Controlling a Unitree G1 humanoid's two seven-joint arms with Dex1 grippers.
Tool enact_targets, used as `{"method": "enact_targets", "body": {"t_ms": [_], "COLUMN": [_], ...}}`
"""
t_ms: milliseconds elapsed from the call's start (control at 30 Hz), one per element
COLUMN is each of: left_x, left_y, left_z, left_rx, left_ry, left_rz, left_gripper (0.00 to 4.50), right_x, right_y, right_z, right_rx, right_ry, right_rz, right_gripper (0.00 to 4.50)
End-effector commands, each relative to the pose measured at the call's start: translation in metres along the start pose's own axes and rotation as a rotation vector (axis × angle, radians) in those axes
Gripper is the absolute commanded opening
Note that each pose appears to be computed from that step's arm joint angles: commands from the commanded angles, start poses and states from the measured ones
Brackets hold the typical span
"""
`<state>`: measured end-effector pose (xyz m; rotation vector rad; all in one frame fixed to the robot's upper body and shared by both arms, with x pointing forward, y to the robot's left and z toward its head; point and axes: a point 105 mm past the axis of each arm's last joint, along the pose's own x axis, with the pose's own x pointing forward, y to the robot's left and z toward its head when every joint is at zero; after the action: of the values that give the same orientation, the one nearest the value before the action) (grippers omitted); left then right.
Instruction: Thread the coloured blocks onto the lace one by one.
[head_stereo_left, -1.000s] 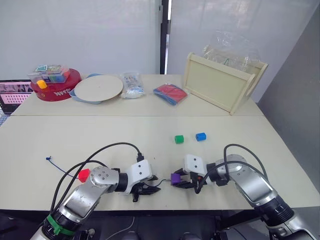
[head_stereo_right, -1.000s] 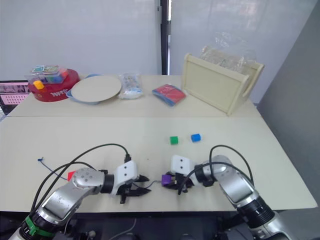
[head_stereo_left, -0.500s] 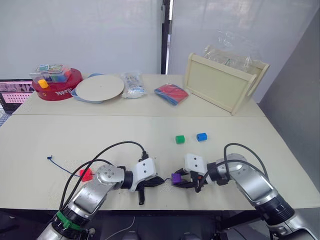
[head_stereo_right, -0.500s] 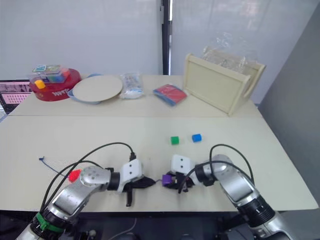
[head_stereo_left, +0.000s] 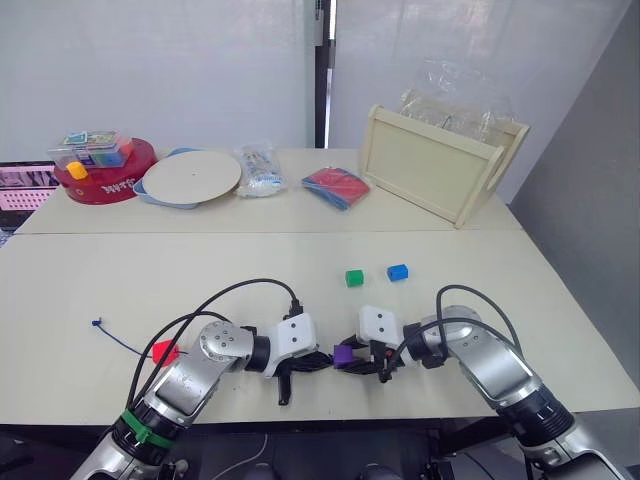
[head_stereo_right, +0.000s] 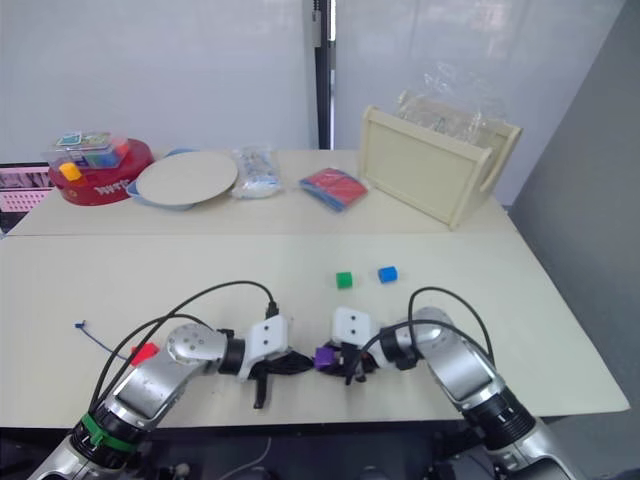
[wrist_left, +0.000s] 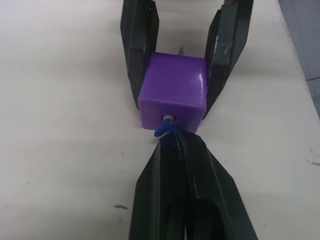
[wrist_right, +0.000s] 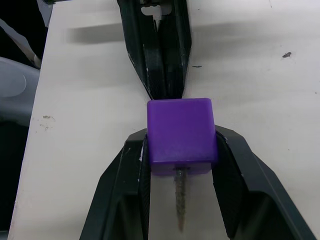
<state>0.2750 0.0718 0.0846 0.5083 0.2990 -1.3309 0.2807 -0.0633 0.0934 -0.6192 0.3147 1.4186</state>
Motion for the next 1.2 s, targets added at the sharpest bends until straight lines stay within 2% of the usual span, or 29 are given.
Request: {"method": "enact_targets", "body": {"t_ms": [33,67,100,167,300,333,467,600,867,967,1100,1133,1200], "left_x": [-0.015,-0.017,-0.018,-0.019,-0.015,-0.011,0.003,0.019,0.039,0.043,0.043,0.043,0.043], "left_y": [0.002,0.003,0.003,0.004,0.01,0.01,0.007,0.005,0.002,0.002,0.002,0.002,0.002], "left_z": [0.009,0.009,0.009,0.011,0.015,0.018,0.025,0.033,0.034,0.03,0.032,0.031,0.03], "left_rx": [0.029,0.034,0.032,0.039,0.058,0.06,0.066,0.039,0.027,0.047,0.046,0.047,0.048], "left_ry": [0.012,0.025,0.035,0.041,0.037,0.025,-0.008,-0.055,-0.073,-0.053,-0.069,-0.068,-0.064], "left_rz": [-0.006,-0.005,-0.008,-0.012,-0.005,-0.011,-0.042,-0.081,-0.111,-0.119,-0.13,-0.132,-0.135], "left_gripper": [1.5,1.78,2.17,2.81,2.82,2.82,2.82,2.82,2.82,2.82,1.64,1.29,1.22], "right_x": [0.006,0.005,0.003,-0.001,-0.015,-0.021,-0.04,-0.05,-0.046,-0.044,-0.043,-0.043,-0.043], "right_y": [0.004,0.002,0.001,0.001,0.004,0.003,0.007,0.007,0.006,0.006,0.006,0.006,0.005], "right_z": [0.0,0.002,0.004,0.008,0.01,0.012,0.01,-0.003,-0.013,-0.013,-0.014,-0.015,-0.016], "right_rx": [0.017,0.014,0.016,0.023,0.024,0.027,0.034,0.045,0.056,0.057,0.059,0.059,0.058], "right_ry": [-0.006,-0.02,-0.034,-0.05,-0.051,-0.057,-0.047,-0.003,0.019,0.019,0.025,0.026,0.025], "right_rz": [0.0,-0.014,-0.025,-0.035,-0.038,-0.047,-0.047,-0.075,-0.108,-0.116,-0.114,-0.114,-0.115], "right_gripper": [1.16,1.16,2.24,2.92,4.27,4.48,4.48,4.48,4.48,4.48,4.5,4.24,3.63]}}
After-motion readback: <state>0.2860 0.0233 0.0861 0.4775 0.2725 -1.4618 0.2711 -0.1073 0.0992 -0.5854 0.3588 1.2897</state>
